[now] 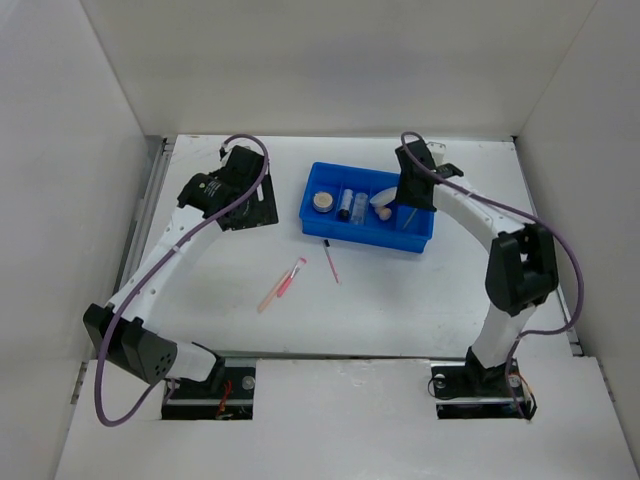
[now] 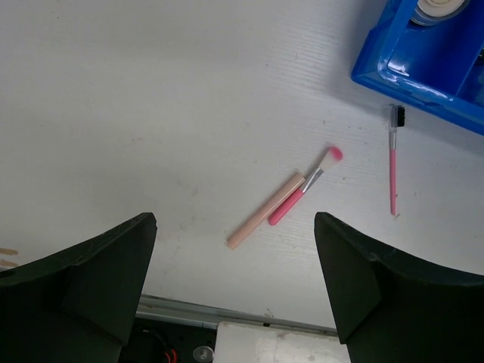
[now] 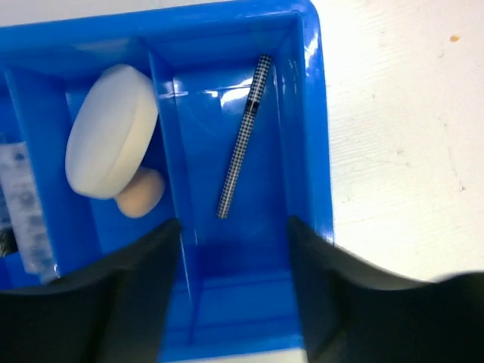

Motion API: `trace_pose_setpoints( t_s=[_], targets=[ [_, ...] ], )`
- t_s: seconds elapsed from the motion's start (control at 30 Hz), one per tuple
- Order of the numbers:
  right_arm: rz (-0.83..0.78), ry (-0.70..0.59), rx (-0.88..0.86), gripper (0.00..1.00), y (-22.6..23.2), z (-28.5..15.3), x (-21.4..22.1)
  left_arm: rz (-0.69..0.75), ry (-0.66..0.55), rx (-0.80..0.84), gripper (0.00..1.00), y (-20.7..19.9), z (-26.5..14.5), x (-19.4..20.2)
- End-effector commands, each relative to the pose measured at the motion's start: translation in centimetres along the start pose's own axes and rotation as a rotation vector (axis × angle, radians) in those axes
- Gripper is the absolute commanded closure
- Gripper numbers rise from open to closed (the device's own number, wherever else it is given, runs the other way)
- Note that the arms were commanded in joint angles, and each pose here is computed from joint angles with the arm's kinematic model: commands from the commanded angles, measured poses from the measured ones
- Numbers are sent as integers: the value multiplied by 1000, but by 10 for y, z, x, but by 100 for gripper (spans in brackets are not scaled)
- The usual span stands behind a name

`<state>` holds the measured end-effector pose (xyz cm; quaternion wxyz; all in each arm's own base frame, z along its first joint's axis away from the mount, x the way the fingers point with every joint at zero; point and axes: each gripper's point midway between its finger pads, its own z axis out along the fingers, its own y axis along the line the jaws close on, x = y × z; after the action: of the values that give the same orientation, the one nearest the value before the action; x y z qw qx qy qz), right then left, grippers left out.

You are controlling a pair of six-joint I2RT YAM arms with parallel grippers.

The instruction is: Organize the makeup

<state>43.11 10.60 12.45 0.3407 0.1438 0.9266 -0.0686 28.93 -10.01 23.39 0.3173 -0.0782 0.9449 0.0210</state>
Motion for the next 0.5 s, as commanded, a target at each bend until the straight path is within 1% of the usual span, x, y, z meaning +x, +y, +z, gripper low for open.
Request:
trace_pose_setpoints(
  t_s=[0.0, 0.03, 0.07, 0.1, 0.13, 0.17, 0.2, 0.23, 0.27, 0.3, 0.37, 0.4, 0.47],
  targets=[
    [40, -187, -127, 43, 10, -62, -38, 0, -16, 8, 17, 1, -4, -7],
    [7, -187, -215, 46, 28, -77, -28, 0, -21, 0, 17, 2, -4, -8],
    [-14, -167, -255, 50, 34, -82, -13, 0, -21, 0, 17, 2, -4, -8],
    [-28, -163, -309, 55, 43, -96, -7, 0, -21, 0, 17, 2, -4, -8],
    [-70, -139, -355, 55, 55, -101, 5, 0, -25, -8, 17, 3, -4, -9],
    [-135, -101, -434, 55, 80, -118, 29, -4, -33, -4, 17, 3, -6, -11],
    [-179, -71, -460, 55, 92, -121, 48, 0, -31, -21, 17, 4, -2, -11],
    [-232, -30, -462, 53, 101, -118, 72, 0, -31, -21, 17, 4, -2, -11],
    [-254, -3, -492, 53, 114, -124, 87, -4, -45, -25, 17, 5, -4, -15],
    [-302, 42, -535, 53, 127, -131, 117, -15, -53, -38, 17, 7, -4, -17],
    [-303, 74, -563, 53, 145, -132, 140, -41, -64, -56, 17, 9, -4, -19],
    [-330, 96, -570, 53, 151, -133, 159, -51, -72, -69, 17, 11, -4, -20],
    [-353, 130, -553, 53, 158, -121, 179, -70, -87, -60, 17, 12, -9, -22]
  ],
)
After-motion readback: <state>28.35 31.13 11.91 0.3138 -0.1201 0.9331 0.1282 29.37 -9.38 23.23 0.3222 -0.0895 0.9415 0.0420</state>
